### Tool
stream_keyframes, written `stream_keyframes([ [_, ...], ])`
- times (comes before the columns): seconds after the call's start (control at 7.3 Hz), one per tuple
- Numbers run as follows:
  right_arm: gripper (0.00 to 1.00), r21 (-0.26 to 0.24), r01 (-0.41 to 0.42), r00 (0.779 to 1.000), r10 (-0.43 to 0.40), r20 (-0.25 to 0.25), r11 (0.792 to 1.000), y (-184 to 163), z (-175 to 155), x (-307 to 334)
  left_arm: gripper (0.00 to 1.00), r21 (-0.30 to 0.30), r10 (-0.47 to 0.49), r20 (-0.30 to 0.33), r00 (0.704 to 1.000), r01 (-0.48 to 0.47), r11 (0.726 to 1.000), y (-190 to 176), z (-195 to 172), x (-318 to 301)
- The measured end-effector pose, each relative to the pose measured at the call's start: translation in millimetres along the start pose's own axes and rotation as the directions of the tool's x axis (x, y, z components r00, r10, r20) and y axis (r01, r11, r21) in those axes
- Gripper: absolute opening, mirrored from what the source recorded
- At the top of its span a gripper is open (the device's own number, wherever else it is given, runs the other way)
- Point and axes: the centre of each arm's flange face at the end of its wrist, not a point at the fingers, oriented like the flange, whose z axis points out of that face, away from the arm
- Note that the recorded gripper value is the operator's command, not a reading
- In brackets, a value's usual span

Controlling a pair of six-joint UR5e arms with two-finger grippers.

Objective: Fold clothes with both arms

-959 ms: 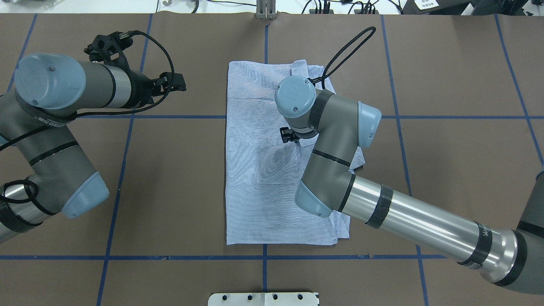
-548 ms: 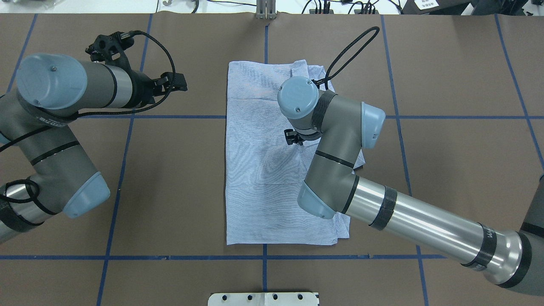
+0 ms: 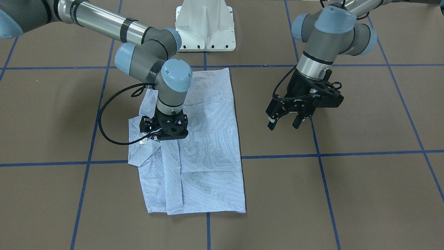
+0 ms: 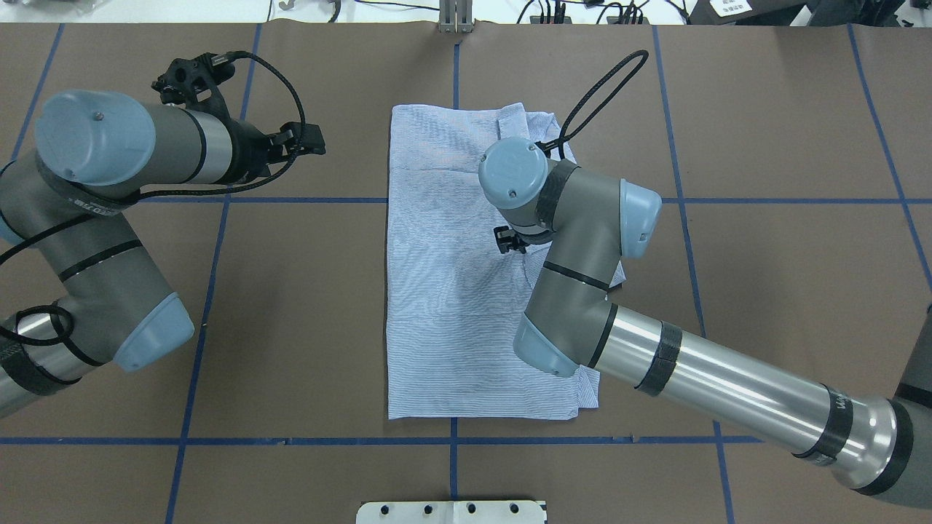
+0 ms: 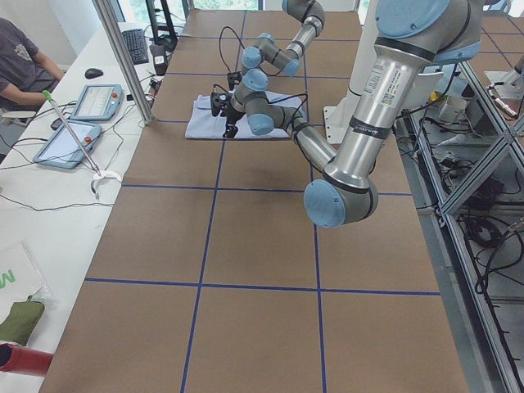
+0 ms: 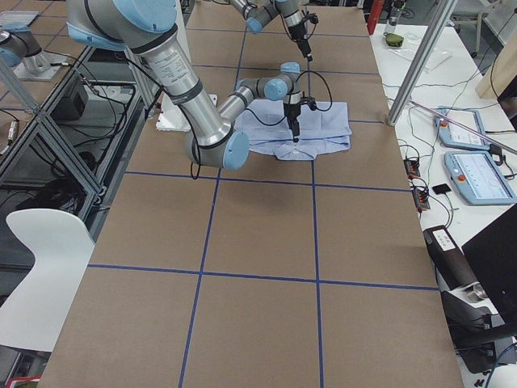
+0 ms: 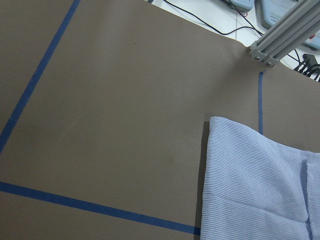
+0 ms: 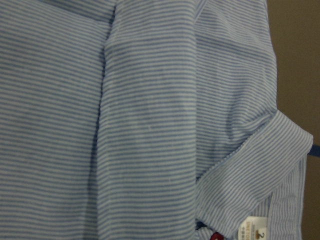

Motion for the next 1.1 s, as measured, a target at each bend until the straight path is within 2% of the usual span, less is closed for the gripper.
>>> stream_keyframes([
  [0.69,1.0,-0.008,0.071,0.996,-0.072,-0.049,0.997,-16.9,21.7,80.2,1.0,0.0,-0.002,-0.017,1.0,0.002,1.0,-0.6,-2.3,12.3],
  [1.1,1.0,-0.008,0.165,0.983,-0.165,-0.074,0.986,-2.1,30.9,162.8,1.0,0.0,0.0,-0.031,1.0,0.0,1.0,-0.7,-5.4,23.9],
])
